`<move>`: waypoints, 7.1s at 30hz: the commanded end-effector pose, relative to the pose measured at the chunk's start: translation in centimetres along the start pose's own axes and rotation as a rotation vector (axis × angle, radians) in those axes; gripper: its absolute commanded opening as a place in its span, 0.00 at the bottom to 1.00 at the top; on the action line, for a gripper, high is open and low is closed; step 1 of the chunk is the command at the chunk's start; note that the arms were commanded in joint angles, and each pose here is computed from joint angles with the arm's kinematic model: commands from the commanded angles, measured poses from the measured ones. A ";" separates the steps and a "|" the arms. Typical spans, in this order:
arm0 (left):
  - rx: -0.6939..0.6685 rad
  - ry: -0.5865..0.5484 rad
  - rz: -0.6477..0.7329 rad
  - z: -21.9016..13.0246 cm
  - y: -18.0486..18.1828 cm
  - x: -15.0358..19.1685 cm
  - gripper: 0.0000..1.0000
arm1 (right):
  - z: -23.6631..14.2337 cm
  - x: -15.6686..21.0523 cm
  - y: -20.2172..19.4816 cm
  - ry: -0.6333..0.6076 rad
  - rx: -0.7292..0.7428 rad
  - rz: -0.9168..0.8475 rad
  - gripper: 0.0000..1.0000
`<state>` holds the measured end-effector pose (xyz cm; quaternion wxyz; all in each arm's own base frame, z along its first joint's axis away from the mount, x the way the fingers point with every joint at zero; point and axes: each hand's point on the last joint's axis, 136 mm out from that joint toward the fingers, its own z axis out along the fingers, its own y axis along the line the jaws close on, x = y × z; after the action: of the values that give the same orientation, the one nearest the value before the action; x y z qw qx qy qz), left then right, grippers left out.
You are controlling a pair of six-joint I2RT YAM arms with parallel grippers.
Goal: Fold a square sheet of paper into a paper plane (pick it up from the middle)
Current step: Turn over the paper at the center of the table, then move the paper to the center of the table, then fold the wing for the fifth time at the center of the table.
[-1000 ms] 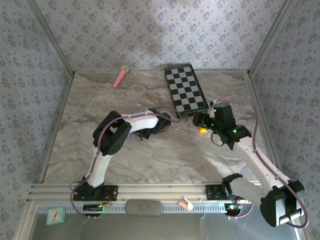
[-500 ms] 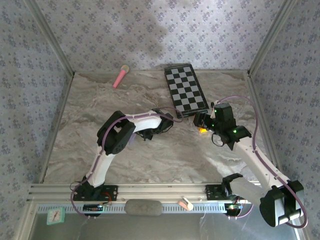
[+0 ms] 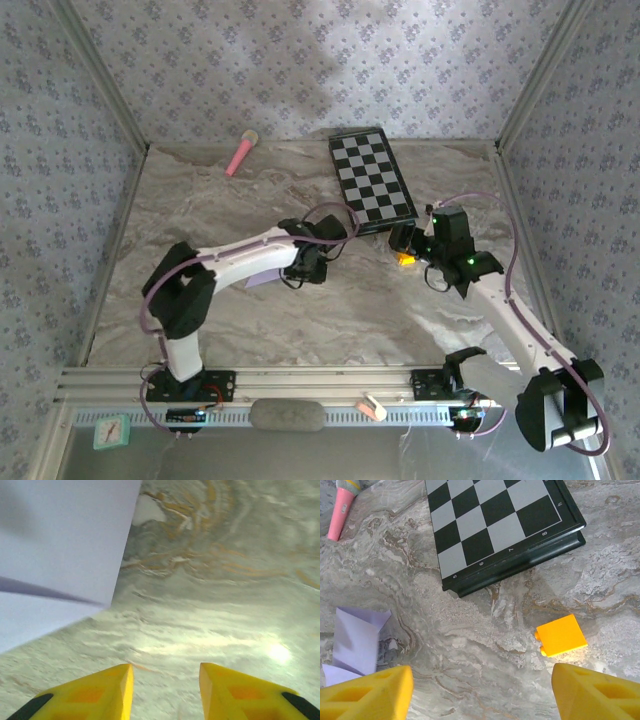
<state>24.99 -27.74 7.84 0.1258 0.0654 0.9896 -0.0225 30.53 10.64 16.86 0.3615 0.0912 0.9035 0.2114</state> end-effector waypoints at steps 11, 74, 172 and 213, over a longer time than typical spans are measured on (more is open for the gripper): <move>0.244 -0.074 -0.310 0.6 6.3 -3.2 0.54 | 1.9 0.6 1.7 0.040 -0.096 0.057 0.76; 0.515 0.183 -0.625 7.0 0.4 0.9 0.50 | 12.0 16.3 9.6 0.459 -0.134 0.437 0.29; 0.302 -0.652 0.643 3.2 -4.6 0.3 0.37 | 8.5 10.2 10.0 0.383 -0.243 0.624 0.01; 0.642 -0.420 0.398 2.3 -5.8 1.3 0.00 | 5.3 7.1 4.5 0.276 -0.152 0.330 0.80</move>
<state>23.72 -32.35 4.13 0.3269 0.3131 0.8522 -0.2625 29.30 19.02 10.68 0.1876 0.2173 0.8880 0.3593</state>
